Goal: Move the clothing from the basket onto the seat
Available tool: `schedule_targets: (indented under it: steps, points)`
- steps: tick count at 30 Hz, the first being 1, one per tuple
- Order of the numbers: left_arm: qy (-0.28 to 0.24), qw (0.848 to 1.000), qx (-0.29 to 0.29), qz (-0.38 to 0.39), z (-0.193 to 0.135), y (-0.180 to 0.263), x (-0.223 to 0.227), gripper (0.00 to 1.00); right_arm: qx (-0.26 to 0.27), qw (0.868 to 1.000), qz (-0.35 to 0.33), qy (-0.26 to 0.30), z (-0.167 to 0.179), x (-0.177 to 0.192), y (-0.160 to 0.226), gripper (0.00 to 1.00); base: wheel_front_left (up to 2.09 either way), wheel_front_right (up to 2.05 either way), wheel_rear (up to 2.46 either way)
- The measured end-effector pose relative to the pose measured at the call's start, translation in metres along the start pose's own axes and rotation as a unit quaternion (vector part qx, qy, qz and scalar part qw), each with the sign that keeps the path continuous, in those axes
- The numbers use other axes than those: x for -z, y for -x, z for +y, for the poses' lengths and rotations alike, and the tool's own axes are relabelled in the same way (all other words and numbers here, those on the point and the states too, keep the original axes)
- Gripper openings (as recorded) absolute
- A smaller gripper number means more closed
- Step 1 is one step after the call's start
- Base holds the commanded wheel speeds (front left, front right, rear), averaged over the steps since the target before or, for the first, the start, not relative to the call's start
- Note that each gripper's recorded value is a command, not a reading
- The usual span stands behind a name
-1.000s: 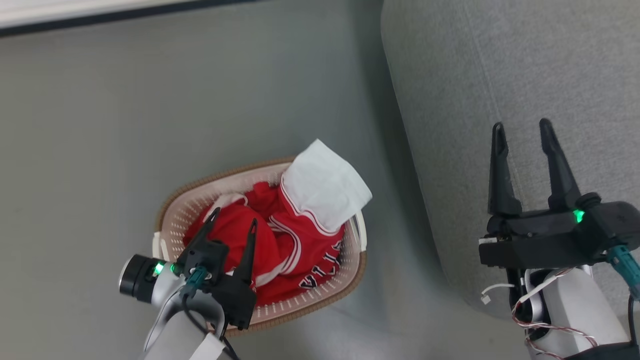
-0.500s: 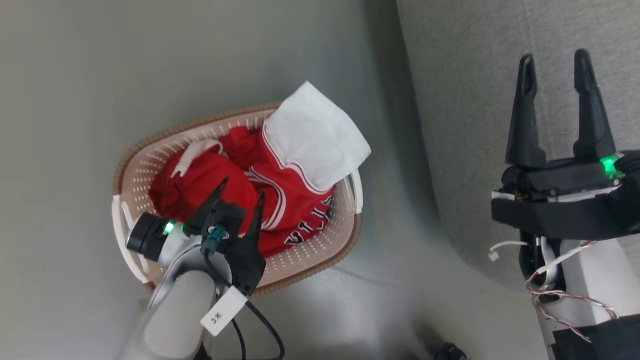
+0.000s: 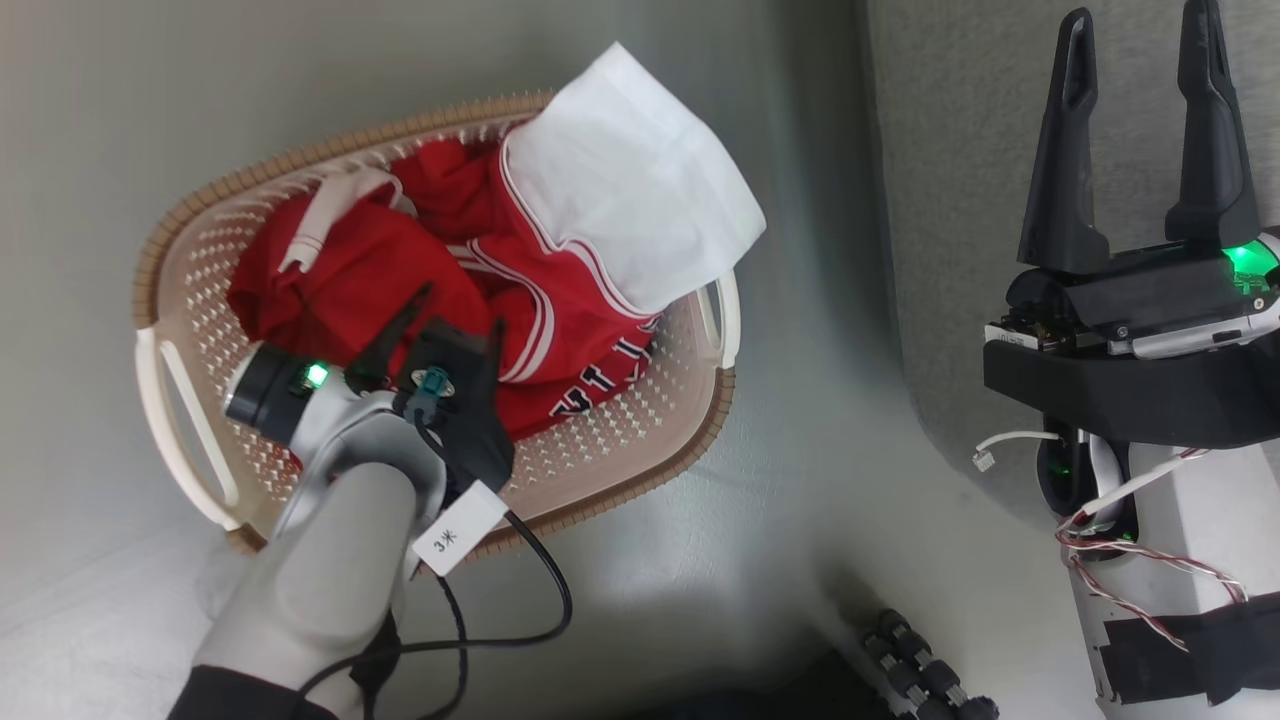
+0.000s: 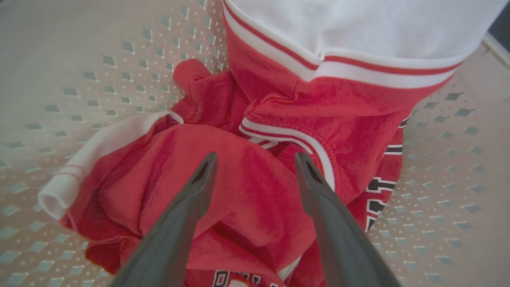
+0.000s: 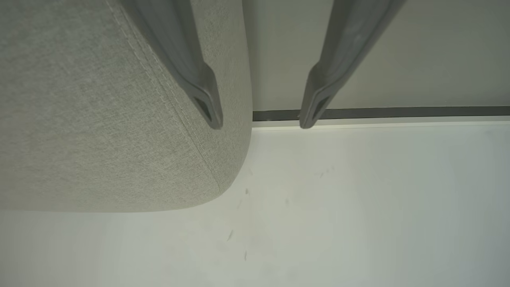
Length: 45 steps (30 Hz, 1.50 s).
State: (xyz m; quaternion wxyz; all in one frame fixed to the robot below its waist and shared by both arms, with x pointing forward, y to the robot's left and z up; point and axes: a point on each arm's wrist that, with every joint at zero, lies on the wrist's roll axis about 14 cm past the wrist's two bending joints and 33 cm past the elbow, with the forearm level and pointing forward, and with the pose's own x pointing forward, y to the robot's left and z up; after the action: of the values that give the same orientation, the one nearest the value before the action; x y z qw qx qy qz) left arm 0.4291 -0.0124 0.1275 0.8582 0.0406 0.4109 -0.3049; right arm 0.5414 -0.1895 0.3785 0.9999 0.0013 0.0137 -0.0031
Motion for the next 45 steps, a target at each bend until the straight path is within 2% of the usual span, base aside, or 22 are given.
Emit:
schedule_targets:
  steps: [5,12,13,14,15,23,30,45]
  points:
    - [-0.008,1.0,-0.013,0.022,0.01,-0.01,0.019,1.0,-0.001,1.0,0.018,0.001,0.001,0.019,-0.001,1.0,0.0,0.0,0.0]
    - [-0.022,0.999,-0.023,0.039,0.016,-0.019,0.029,1.0,-0.003,1.0,0.024,0.006,0.001,0.025,0.0,1.0,0.0,0.0,0.0]
    - [-0.023,0.999,-0.024,0.041,0.016,-0.019,0.031,0.49,-0.003,1.0,0.024,0.007,0.001,0.025,0.0,1.0,0.0,0.0,0.0]
    - [-0.024,0.999,-0.024,0.043,0.016,-0.02,0.032,0.22,-0.003,1.0,0.024,0.007,0.001,0.025,0.0,1.0,0.0,0.0,0.0]
    - [-0.024,0.998,-0.024,0.045,0.016,-0.02,0.033,0.0,-0.003,1.0,0.024,0.007,0.0,0.026,-0.001,1.0,0.0,0.0,0.0]
    - [-0.031,0.999,-0.02,0.034,0.012,-0.019,0.025,0.0,-0.002,1.0,0.03,0.007,-0.001,0.026,0.0,1.0,0.0,0.0,0.0]
    - [-0.028,0.999,-0.021,-0.018,0.013,-0.009,-0.008,0.0,0.003,0.999,0.033,0.005,-0.003,0.019,0.001,1.0,0.0,0.0,0.0]
    - [-0.019,0.991,-0.028,-0.129,0.021,0.046,-0.1,0.0,-0.011,1.0,-0.013,-0.013,0.008,-0.037,-0.001,1.0,0.0,0.0,0.0]
